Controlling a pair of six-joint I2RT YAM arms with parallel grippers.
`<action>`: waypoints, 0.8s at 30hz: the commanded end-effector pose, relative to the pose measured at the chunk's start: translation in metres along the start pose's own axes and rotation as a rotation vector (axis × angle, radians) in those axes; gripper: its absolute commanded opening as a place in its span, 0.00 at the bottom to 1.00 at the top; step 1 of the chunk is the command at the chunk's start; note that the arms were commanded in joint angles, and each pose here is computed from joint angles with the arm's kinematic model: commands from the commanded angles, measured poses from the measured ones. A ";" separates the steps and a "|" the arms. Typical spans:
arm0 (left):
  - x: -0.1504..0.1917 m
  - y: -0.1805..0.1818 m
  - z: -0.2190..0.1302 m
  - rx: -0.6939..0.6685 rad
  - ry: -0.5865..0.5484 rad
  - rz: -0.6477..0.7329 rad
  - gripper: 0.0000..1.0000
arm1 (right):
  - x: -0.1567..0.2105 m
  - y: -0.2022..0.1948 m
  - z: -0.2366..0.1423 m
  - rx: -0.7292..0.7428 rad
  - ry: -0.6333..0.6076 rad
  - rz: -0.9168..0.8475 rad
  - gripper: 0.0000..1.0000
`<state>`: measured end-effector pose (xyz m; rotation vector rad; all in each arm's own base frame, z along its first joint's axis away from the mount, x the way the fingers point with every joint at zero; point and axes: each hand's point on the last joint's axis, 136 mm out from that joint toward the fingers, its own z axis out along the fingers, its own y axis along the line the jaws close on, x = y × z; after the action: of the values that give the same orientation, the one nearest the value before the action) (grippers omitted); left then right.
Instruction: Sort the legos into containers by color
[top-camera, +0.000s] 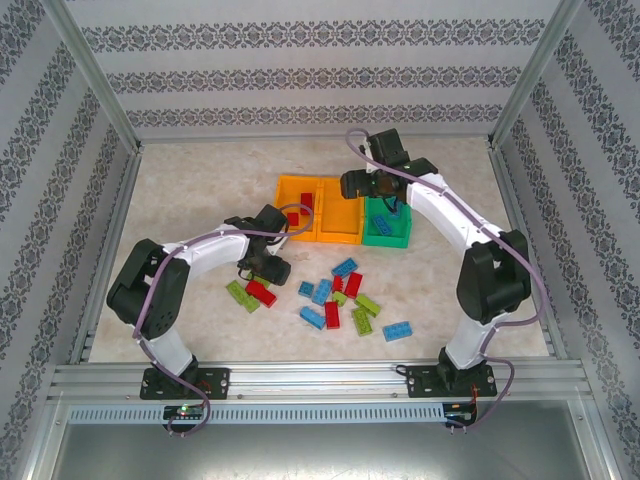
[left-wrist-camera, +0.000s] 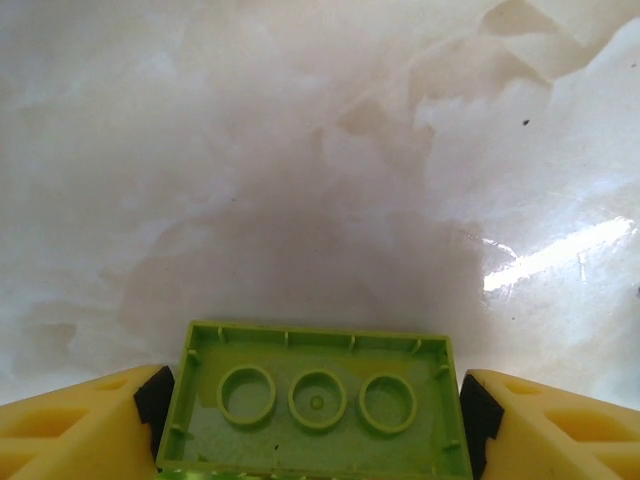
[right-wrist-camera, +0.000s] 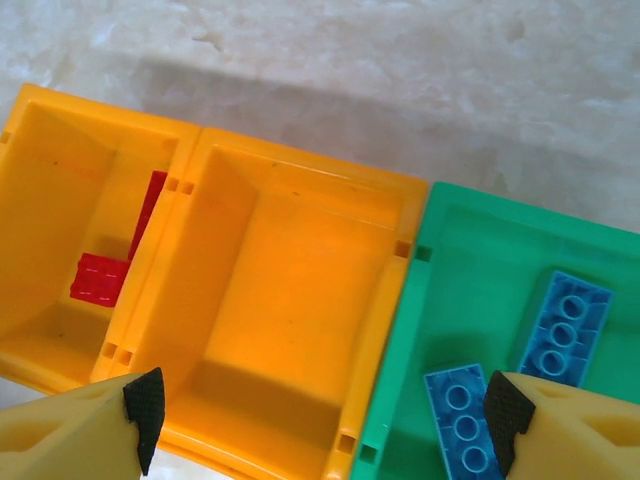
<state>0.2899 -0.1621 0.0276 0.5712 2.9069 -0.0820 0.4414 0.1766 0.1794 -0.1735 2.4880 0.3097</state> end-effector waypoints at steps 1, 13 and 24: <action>0.006 0.000 0.001 -0.028 0.044 0.016 0.79 | -0.009 -0.014 -0.016 0.026 -0.053 0.041 0.86; 0.006 -0.002 0.003 -0.037 0.056 0.022 0.73 | -0.007 -0.033 -0.025 0.027 -0.073 0.103 0.86; -0.012 -0.006 -0.025 -0.029 -0.026 -0.010 0.57 | 0.015 -0.056 -0.035 0.069 -0.072 0.108 0.86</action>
<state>0.2919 -0.1646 0.0286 0.5681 2.9208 -0.0503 0.4264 0.1213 0.1796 -0.0119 2.4682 0.2830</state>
